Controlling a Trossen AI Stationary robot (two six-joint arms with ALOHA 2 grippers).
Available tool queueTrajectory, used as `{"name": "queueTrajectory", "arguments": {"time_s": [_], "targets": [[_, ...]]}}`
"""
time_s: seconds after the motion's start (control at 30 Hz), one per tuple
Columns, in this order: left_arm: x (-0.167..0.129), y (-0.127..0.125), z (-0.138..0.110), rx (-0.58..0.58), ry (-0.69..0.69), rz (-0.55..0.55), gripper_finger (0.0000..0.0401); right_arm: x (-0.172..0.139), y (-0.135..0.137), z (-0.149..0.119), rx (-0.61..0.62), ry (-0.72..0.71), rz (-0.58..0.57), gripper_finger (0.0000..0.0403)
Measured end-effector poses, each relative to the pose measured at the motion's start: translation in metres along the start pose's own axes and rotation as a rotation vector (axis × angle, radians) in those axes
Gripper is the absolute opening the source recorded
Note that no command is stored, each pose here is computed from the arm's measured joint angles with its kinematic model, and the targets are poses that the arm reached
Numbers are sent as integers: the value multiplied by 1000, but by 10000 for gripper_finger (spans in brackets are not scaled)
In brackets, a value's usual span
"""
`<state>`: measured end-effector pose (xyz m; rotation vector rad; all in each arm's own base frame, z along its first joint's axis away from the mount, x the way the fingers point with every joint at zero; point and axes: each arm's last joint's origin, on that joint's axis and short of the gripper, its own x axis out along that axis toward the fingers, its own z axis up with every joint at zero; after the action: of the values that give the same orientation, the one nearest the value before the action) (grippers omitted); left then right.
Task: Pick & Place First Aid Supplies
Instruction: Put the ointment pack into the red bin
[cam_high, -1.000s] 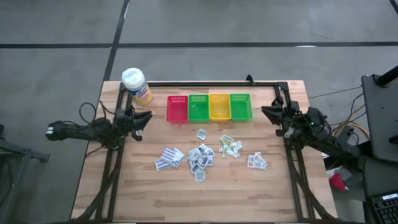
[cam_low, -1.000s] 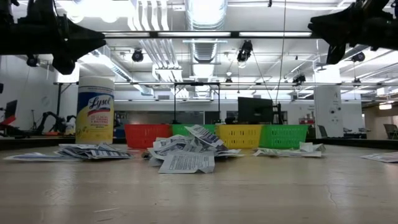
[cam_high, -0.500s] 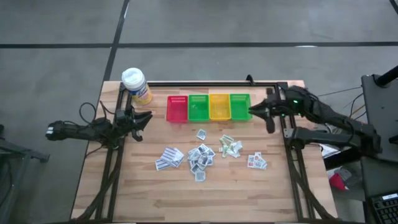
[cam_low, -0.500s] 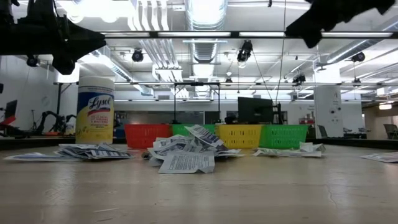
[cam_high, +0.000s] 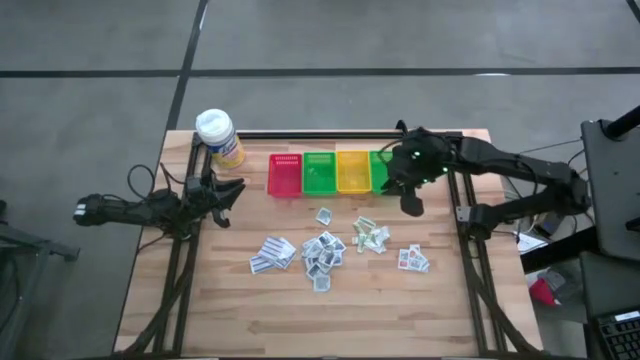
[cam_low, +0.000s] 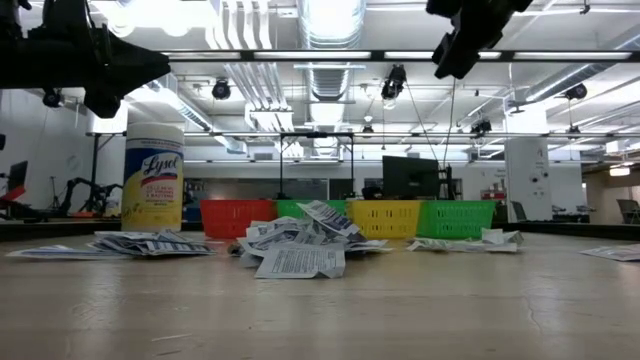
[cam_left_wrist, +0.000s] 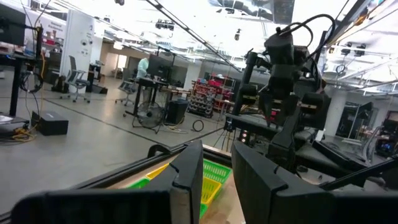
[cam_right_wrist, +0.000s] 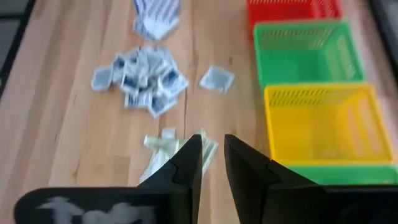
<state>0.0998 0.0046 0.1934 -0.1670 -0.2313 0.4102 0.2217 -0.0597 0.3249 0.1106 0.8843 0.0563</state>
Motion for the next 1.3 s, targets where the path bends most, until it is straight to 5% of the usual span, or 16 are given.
{"name": "queueTrajectory", "arguments": {"time_s": [0.57,1.3], "targets": [[0,0,0,2,0,0,83,27,-6,13,24,164,33,175],[0,0,0,-1,0,0,83,33,13,4,51,267,89,177]]}}
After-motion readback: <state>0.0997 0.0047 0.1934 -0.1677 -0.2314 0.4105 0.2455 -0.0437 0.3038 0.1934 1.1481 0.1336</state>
